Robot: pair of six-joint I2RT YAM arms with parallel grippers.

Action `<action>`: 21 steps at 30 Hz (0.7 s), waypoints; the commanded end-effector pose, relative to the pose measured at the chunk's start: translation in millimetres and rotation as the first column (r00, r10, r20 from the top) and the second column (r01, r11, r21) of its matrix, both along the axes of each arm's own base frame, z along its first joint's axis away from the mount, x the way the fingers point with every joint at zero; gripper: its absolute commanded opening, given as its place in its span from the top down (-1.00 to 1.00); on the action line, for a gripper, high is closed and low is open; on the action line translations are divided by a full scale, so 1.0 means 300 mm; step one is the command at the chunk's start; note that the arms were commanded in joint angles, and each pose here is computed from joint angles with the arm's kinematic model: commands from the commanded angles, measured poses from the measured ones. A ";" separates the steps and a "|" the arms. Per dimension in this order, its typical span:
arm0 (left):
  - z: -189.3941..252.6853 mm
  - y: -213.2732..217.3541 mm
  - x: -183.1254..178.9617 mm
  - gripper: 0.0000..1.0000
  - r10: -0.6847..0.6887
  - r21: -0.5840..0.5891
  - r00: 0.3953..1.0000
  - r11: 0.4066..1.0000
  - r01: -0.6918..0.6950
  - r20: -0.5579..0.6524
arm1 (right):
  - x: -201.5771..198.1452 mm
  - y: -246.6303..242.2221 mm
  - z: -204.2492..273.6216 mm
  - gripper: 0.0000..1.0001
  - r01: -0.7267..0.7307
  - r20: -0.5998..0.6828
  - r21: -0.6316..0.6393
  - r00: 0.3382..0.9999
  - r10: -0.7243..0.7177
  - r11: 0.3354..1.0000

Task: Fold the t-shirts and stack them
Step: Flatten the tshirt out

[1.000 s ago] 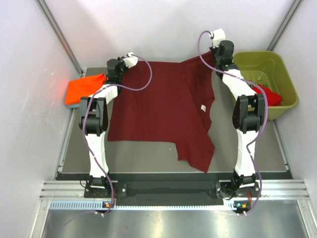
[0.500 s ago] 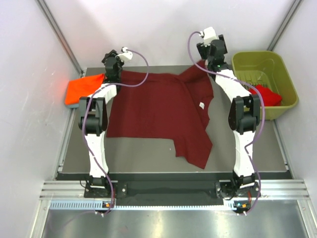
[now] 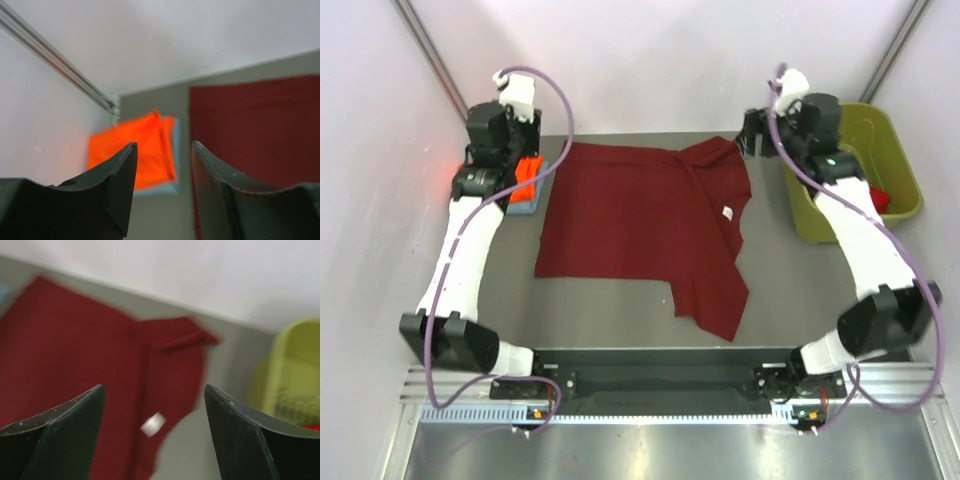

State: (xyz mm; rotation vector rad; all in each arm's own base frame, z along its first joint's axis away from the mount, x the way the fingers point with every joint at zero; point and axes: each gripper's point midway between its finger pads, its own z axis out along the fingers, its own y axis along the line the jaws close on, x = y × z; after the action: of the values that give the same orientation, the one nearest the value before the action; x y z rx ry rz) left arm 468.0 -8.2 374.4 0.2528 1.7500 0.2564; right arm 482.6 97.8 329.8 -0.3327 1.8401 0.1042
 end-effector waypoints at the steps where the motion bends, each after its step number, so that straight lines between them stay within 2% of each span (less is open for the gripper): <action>1: -0.464 -0.099 -0.267 0.01 -0.073 -0.249 0.842 0.966 -0.074 -0.535 | -0.313 0.151 -0.202 -0.58 -0.101 -0.394 0.425 0.874 0.284 0.899; 2: -0.493 -0.108 -0.303 0.03 -0.070 -0.285 0.823 0.952 -0.114 -0.564 | -0.390 0.140 -0.289 -0.57 -0.048 -0.477 0.530 0.808 0.345 0.846; 4: -0.595 -0.153 -0.380 0.09 -0.135 -0.342 0.753 0.931 -0.126 -0.644 | -0.456 0.118 -0.386 -0.57 0.133 -0.572 0.638 0.741 0.352 0.758; 6: -0.660 -0.192 -0.415 0.15 -0.179 -0.403 0.704 0.901 -0.164 -0.687 | -0.536 0.052 -0.550 -0.50 0.251 -0.668 0.589 0.687 0.287 0.768; 7: -0.719 -0.232 -0.444 0.16 -0.240 -0.449 0.658 0.878 -0.167 -0.713 | -0.556 0.030 -0.598 -0.46 0.293 -0.694 0.569 0.673 0.258 0.768; 8: -0.742 -0.249 -0.456 0.17 -0.258 -0.478 0.635 0.856 -0.199 -0.728 | -0.598 0.004 -0.677 -0.39 0.362 -0.737 0.553 0.632 0.239 0.750; 11: -0.803 -0.293 -0.496 0.17 -0.342 -0.547 0.571 0.804 -0.234 -0.747 | -0.611 -0.015 -0.737 -0.36 0.422 -0.760 0.554 0.608 0.228 0.718; 16: -0.934 -0.300 -0.548 0.21 -0.368 -0.513 0.439 0.812 -0.277 -0.820 | -0.534 0.004 -0.745 -0.35 0.434 -0.739 0.608 0.615 0.274 0.665; 21: -1.014 -0.320 -0.572 0.21 -0.390 -0.518 0.381 0.788 -0.334 -0.838 | -0.401 0.028 -0.707 -0.32 0.406 -0.702 0.657 0.637 0.319 0.635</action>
State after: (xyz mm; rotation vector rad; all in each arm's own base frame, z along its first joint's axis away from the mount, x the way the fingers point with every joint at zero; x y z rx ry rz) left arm 301.9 -95.1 78.3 -0.0801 2.8485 -0.6018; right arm 323.2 99.5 87.1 0.5618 2.5593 1.0827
